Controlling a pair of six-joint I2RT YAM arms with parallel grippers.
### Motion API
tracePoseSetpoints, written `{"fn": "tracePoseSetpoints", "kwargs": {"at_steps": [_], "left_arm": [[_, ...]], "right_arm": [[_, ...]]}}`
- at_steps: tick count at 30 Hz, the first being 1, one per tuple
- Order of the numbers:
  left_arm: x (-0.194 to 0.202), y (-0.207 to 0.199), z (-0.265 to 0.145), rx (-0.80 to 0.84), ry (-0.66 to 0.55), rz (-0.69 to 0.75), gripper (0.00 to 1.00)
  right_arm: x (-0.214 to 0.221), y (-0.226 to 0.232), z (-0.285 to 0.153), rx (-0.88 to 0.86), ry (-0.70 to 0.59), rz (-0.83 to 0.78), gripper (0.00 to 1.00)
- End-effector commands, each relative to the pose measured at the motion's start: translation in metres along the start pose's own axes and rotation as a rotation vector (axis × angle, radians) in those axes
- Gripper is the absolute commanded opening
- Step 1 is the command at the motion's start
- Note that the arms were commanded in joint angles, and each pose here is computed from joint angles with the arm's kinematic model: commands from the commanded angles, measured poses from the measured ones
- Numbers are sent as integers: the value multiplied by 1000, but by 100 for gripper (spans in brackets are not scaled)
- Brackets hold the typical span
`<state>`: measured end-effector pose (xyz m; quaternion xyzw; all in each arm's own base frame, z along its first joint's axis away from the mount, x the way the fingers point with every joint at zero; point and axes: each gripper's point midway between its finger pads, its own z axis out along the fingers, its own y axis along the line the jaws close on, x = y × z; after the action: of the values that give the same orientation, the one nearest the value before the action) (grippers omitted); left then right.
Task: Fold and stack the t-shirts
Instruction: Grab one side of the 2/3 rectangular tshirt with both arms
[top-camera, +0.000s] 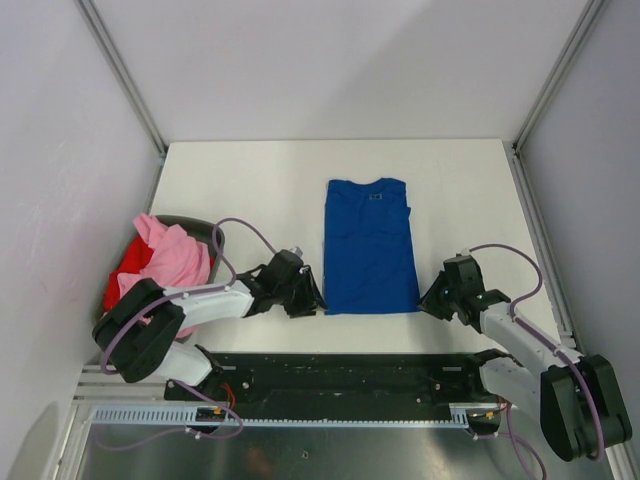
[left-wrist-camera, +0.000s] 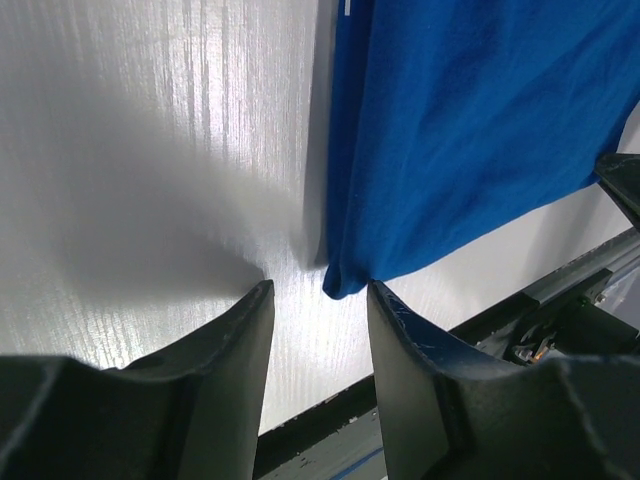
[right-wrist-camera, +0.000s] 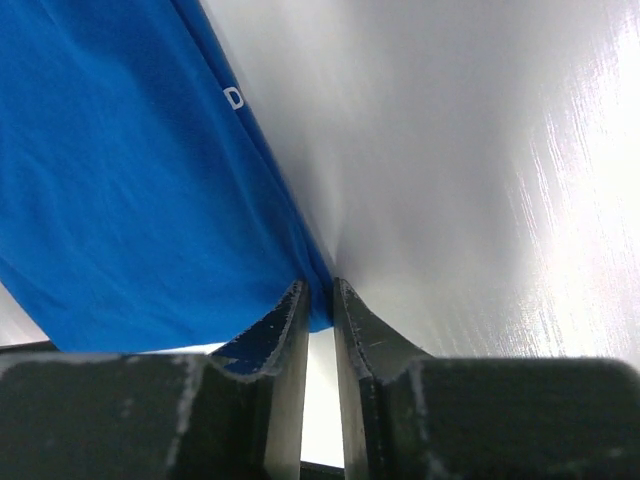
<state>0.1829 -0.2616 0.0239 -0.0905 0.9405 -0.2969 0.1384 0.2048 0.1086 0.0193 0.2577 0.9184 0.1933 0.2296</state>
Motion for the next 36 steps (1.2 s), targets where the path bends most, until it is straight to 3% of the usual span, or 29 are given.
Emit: {"fn": "tracePoseSetpoints", "kwargs": {"at_steps": [1, 11, 27, 31, 36], "left_arm": [[0, -2, -1, 8, -25, -6, 48], [3, -13, 7, 10, -9, -1, 46], [8, -13, 20, -8, -1, -17, 36], [8, -14, 21, -8, -2, -16, 28], [3, -20, 16, 11, -26, 14, 3]], "right_arm": [[11, -14, 2, 53, 35, -8, 18], [11, -11, 2, 43, 38, -10, 10], [10, -11, 3, 43, 39, -17, 9], [10, -10, 4, 42, 39, -20, 9], [11, -7, 2, 27, 52, -25, 1]]}}
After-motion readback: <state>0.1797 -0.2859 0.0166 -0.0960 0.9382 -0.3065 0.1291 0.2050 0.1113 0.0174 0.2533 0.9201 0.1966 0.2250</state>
